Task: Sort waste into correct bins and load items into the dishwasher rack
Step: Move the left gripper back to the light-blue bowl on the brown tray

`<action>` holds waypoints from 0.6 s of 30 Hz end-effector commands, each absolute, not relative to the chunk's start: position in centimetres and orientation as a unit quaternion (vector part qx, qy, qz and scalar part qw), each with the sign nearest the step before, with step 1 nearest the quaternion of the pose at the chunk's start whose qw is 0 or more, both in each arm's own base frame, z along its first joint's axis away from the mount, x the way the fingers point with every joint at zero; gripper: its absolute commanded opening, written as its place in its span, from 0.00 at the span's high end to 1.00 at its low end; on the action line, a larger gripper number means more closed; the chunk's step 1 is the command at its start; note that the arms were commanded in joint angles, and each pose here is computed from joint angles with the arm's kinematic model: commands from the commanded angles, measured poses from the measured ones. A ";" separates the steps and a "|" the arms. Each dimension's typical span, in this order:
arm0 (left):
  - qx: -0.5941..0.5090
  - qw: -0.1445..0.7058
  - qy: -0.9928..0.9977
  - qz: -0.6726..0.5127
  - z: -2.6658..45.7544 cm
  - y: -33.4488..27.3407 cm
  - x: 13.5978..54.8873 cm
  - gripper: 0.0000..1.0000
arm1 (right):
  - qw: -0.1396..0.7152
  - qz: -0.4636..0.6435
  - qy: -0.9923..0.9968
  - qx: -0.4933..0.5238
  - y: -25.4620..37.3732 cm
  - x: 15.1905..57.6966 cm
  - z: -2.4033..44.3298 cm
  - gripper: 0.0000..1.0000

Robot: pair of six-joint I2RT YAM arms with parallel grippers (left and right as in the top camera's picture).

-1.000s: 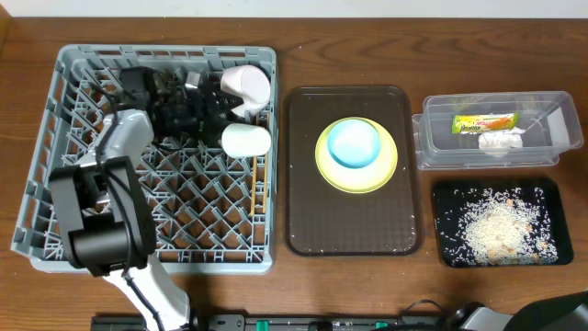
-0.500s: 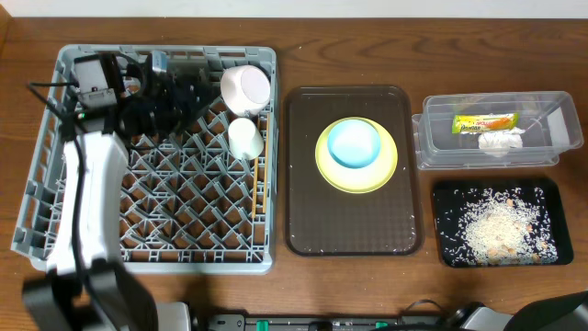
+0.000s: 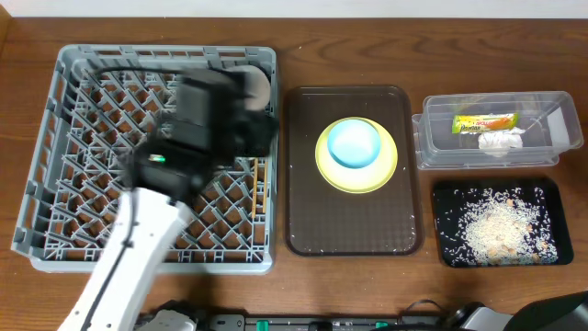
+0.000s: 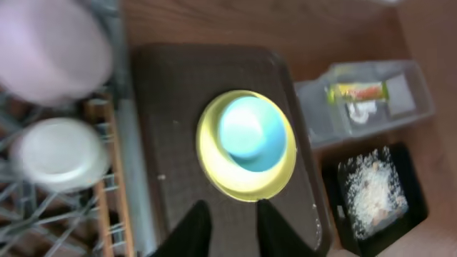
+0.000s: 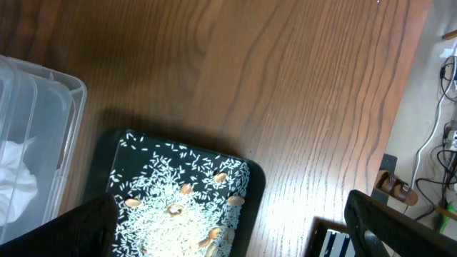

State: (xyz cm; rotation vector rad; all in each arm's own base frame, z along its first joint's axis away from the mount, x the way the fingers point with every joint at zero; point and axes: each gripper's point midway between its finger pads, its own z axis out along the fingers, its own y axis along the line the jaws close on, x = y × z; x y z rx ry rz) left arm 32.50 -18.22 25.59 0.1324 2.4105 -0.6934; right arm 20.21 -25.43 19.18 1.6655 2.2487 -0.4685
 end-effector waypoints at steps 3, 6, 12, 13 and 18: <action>0.117 0.339 0.911 -0.204 23.6 -24.8 32.5 0.59 | 0.155 -0.168 0.775 0.589 -25.6 19.9 19.4 0.01; 0.167 0.353 0.900 -0.191 21.6 -29.2 32.7 0.51 | 0.155 -0.168 0.775 0.589 -25.6 19.9 19.4 0.01; 0.236 0.391 0.876 -0.159 16.9 -35.5 34.4 0.51 | 0.155 -0.168 0.775 0.589 -25.6 19.9 19.4 0.01; 0.233 0.395 0.876 -0.151 16.2 -35.8 34.8 0.51 | 0.155 -0.168 0.775 0.589 -25.6 19.9 19.4 0.01; 0.230 0.395 0.878 -0.141 11.9 -37.3 36.5 0.51 | 0.155 -0.168 0.775 0.589 -25.6 19.9 19.4 0.01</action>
